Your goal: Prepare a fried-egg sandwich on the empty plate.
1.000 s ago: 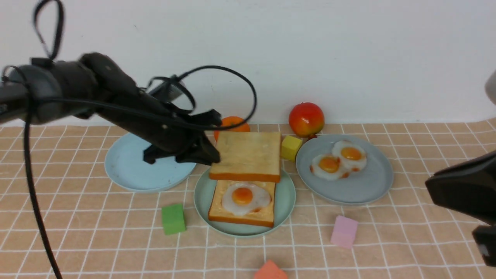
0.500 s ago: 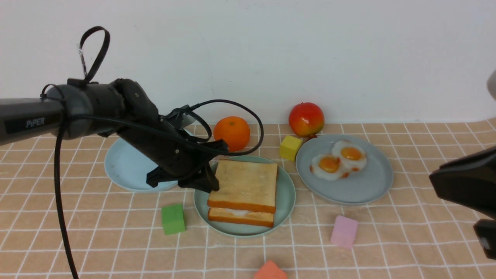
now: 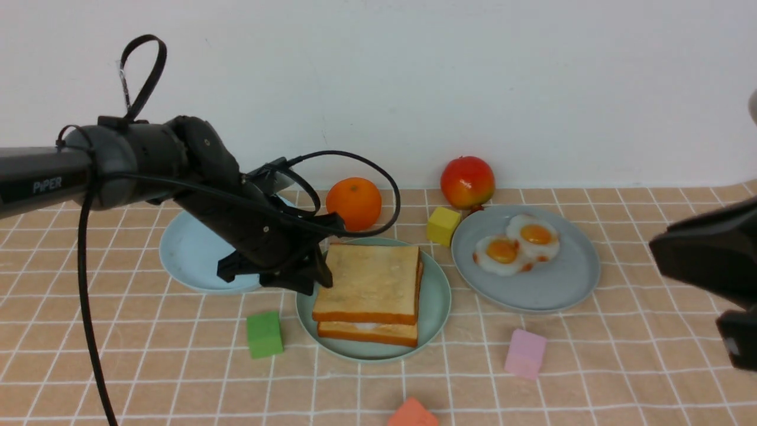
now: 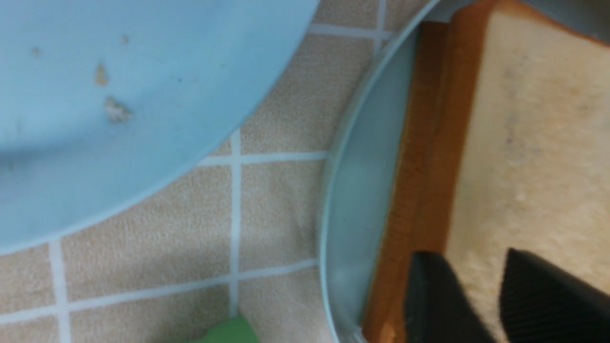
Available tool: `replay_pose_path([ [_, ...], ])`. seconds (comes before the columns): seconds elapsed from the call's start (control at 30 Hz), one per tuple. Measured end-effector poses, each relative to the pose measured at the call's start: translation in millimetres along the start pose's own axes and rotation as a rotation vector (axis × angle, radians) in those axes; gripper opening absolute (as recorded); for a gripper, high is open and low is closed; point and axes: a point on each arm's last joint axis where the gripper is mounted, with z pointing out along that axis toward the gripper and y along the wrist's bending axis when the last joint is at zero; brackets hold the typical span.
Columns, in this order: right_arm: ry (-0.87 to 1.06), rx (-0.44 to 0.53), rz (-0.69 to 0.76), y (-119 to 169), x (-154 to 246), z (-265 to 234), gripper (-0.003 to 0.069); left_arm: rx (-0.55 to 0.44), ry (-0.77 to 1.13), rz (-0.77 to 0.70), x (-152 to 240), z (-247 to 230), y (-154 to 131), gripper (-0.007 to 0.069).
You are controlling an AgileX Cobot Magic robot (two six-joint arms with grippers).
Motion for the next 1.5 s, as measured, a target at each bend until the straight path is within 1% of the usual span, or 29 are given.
replay_pose_path([
  [0.03,-0.015,0.008,-0.003,-1,-1,0,0.013,0.004,-0.005,-0.001,0,-5,-2,0.0315],
  [0.1,-0.03,0.022,-0.007,-2,-3,0,0.013,0.008,-0.011,0.011,1,-16,-7,0.0391],
  [0.23,-0.04,0.045,-0.014,-4,-3,0,0.0133,-0.008,-0.02,0.069,4,-40,-14,0.0477],
  [0.27,-0.041,0.046,-0.015,-4,-4,0,0.0133,-0.012,-0.023,0.078,5,-43,-14,0.0482],
  [0.37,-0.049,0.044,-0.006,-5,-3,-3,0.0133,-0.024,-0.07,0.142,8,-75,-23,0.0495],
  [0.43,-0.064,0.041,0.023,-7,-2,-8,0.0133,-0.013,-0.126,0.185,12,-103,-33,0.0492],
  [0.53,-0.086,0.035,0.058,-9,-1,-15,0.0133,0.0,-0.175,0.227,19,-130,-41,0.0478],
  [0.57,-0.114,0.02,0.081,-11,2,-21,0.0121,0.004,-0.208,0.265,27,-154,-46,0.0453],
  [0.67,-0.164,-0.011,0.091,-13,13,-28,0.0057,0.001,-0.259,0.313,44,-193,-53,0.0394],
  [0.73,-0.203,-0.031,0.096,-17,28,-34,-0.0002,-0.006,-0.298,0.344,65,-224,-55,0.0321],
  [0.77,-0.217,-0.038,0.101,-19,37,-36,-0.001,-0.008,-0.31,0.349,74,-234,-54,0.0282],
  [0.8,-0.22,-0.04,0.102,-19,39,-37,-0.0011,-0.007,-0.319,0.351,79,-240,-54,0.0282],
  [0.87,-0.249,-0.048,0.128,-26,68,-40,-0.0015,-0.013,-0.338,0.341,115,-264,-46,0.0164],
  [0.93,-0.285,-0.046,0.15,-33,88,-47,-0.0015,-0.012,-0.351,0.326,140,-276,-37,0.0094],
  [0.97,-0.306,-0.044,0.159,-36,100,-50,-0.0015,-0.005,-0.372,0.315,160,-285,-31,0.0053],
  [1.0,-0.313,-0.04,0.162,-39,108,-50,-0.0015,-0.005,-0.37,0.306,171,-285,-26,0.0021],
  [1.03,-0.34,-0.039,0.168,-43,121,-54,-0.0015,0.006,-0.389,0.292,193,-289,-17,-0.0014],
  [1.07,-0.368,-0.042,0.176,-46,132,-56,-0.0015,0.014,-0.403,0.28,207,-291,-11,-0.0013],
  [1.1,-0.42,-0.047,0.188,-51,147,-62,-0.0015,0.038,-0.442,0.257,232,-296,-1,-0.0013],
  [1.17,-0.474,-0.042,0.197,-57,163,-66,-0.0015,0.067,-0.482,0.216,261,-296,13,-0.0013],
  [1.27,-0.524,0.003,0.179,-63,179,-65,-0.0014,0.104,-0.544,0.127,304,-290,39,-0.0013],
  [1.3,-0.522,0.008,0.176,-64,180,-64,-0.0014,0.111,-0.553,0.119,309,-290,42,-0.0013],
  [1.33,-0.514,0.049,0.167,-65,182,-61,-0.0014,0.123,-0.571,0.101,321,-287,49,-0.0013],
  [1.43,-0.507,0.056,0.144,-64,179,-58,-0.0013,0.159,-0.641,0.091,342,-288,61,-0.0013],
  [1.5,-0.51,0.053,0.134,-64,177,-57,-0.0013,0.168,-0.678,0.102,349,-289,65,-0.0013],
])
